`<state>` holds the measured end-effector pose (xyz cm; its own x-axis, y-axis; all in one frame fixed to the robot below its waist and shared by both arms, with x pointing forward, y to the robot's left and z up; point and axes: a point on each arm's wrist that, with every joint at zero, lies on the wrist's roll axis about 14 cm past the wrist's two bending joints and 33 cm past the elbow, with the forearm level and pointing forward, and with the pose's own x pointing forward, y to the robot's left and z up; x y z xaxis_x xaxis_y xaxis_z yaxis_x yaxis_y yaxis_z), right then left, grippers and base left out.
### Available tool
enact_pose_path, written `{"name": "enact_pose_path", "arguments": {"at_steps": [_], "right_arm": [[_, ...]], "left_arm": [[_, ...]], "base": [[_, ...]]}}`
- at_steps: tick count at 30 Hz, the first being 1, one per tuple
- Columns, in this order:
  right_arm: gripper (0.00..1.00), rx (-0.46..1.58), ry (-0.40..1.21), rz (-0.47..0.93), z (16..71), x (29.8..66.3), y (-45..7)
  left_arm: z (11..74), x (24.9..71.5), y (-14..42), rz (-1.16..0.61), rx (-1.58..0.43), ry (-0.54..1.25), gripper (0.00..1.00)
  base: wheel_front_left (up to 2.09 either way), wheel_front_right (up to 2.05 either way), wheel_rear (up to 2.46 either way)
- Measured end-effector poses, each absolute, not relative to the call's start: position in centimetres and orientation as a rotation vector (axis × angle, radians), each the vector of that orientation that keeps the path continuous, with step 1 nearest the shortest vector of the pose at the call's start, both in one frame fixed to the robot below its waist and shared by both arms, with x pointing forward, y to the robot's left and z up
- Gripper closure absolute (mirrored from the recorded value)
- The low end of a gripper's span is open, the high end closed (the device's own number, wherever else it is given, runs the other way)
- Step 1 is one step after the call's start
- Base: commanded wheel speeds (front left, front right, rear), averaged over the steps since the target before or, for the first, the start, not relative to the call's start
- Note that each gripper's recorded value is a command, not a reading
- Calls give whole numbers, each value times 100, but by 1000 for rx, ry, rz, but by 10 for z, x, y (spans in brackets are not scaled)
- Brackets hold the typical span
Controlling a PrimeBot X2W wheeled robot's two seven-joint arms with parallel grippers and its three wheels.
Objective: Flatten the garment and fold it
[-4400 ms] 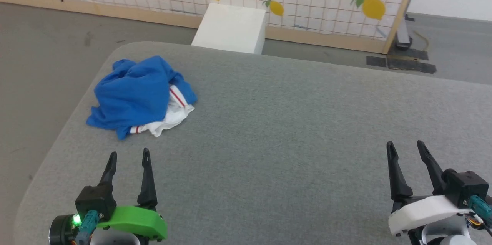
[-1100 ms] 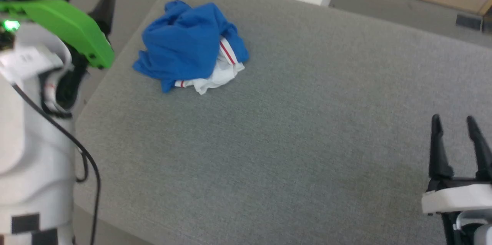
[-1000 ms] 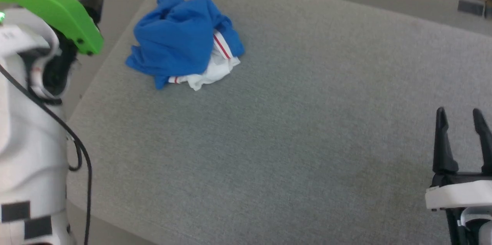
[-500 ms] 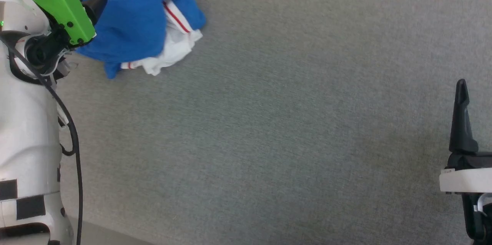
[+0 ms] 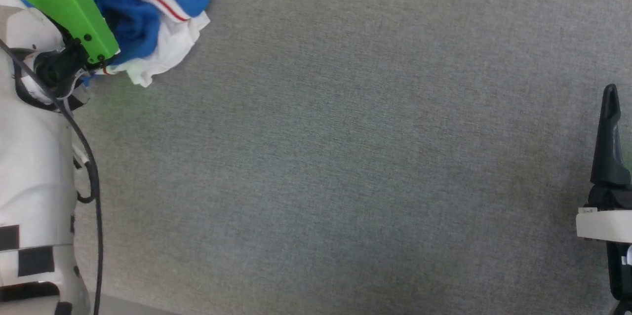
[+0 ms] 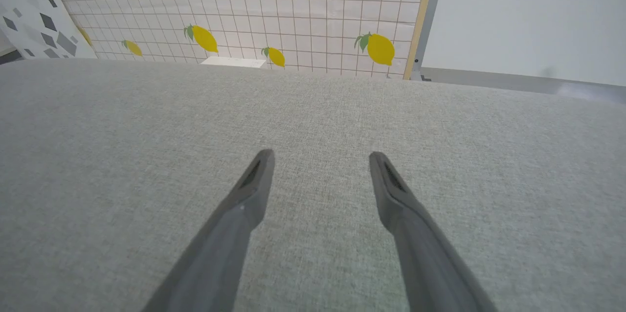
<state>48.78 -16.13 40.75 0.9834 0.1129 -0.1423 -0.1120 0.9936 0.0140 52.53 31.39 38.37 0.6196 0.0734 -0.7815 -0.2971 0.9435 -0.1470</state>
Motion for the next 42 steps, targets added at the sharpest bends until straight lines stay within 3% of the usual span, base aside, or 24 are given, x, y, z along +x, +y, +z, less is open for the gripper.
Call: {"name": "enact_pose_path", "arguments": {"at_steps": [11, 28, 36, 37, 42], "right_arm": [[0, 7, 128, 114, 417, 488, -161], [0, 104, -8, 129, 476, 458, -154], [0, 125, -77, 92, 507, 428, -169], [0, 131, -103, 70, 517, 418, -178], [0, 141, -148, 27, 530, 404, -193]], "left_arm": [[400, 533, 324, 193, -249, 783, 100], [619, 552, 301, 13, -123, 184, 100], [710, 523, 249, -136, -82, 12, 100], [735, 513, 213, -233, -98, -31, 100], [758, 498, 142, -414, -110, -69, 100]], "base": [[0, 0, 0], [0, 0, 0], [0, 0, 0], [0, 0, 0], [0, 0, 0]]}}
